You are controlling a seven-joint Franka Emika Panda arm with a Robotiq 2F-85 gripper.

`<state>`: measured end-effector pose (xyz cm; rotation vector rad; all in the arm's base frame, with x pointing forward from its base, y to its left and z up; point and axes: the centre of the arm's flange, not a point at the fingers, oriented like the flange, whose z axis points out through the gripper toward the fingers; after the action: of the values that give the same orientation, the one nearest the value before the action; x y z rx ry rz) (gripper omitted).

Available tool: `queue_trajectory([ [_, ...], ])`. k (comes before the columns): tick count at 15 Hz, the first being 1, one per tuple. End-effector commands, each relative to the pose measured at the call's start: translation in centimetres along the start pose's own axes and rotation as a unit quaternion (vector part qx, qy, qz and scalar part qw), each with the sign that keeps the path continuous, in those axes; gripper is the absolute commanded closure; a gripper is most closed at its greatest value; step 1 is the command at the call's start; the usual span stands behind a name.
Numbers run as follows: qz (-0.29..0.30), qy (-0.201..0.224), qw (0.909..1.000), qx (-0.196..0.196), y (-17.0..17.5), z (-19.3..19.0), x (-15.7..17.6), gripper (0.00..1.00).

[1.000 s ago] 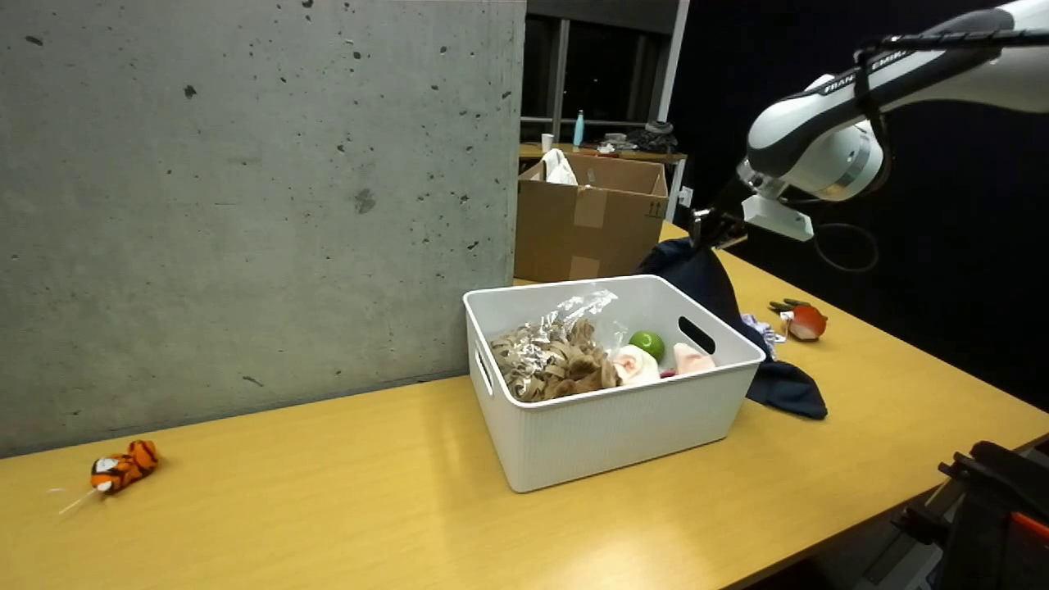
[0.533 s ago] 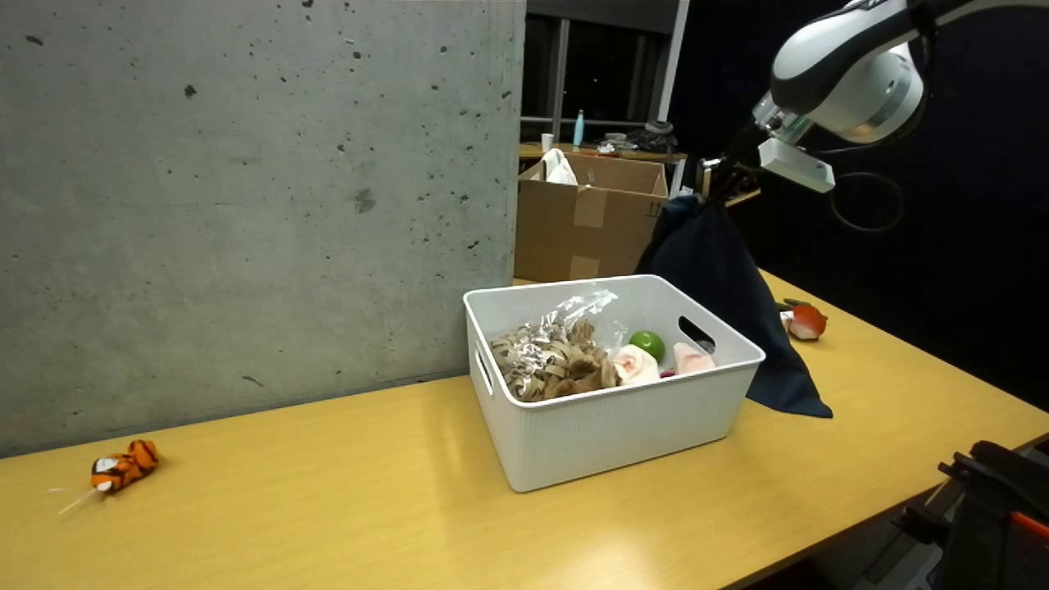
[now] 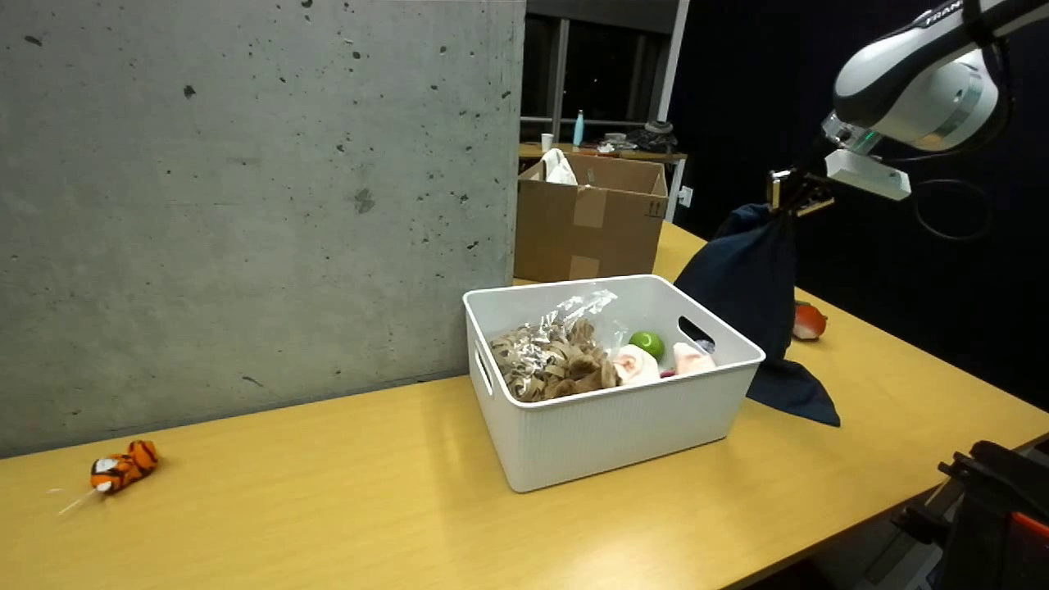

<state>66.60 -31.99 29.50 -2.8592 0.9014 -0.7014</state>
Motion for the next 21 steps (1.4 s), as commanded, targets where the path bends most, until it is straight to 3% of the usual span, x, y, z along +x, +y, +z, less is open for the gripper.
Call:
queue_trajectory([
  [1, 0.03, 0.001, 0.9995, -0.013, 3.8, 0.0, -1.0, 0.99],
  [7, 0.023, 0.007, 0.9994, -0.027, 1.3, -2.7, -0.7, 0.99],
  [13, 0.032, 0.052, 0.9975, -0.037, 0.7, -10.6, 1.2, 0.99],
  [16, 0.044, 0.066, 0.9954, -0.053, 2.6, -12.6, 2.0, 0.99],
  [21, 0.078, 0.063, 0.9921, -0.076, 7.8, -11.2, 2.2, 0.99],
])
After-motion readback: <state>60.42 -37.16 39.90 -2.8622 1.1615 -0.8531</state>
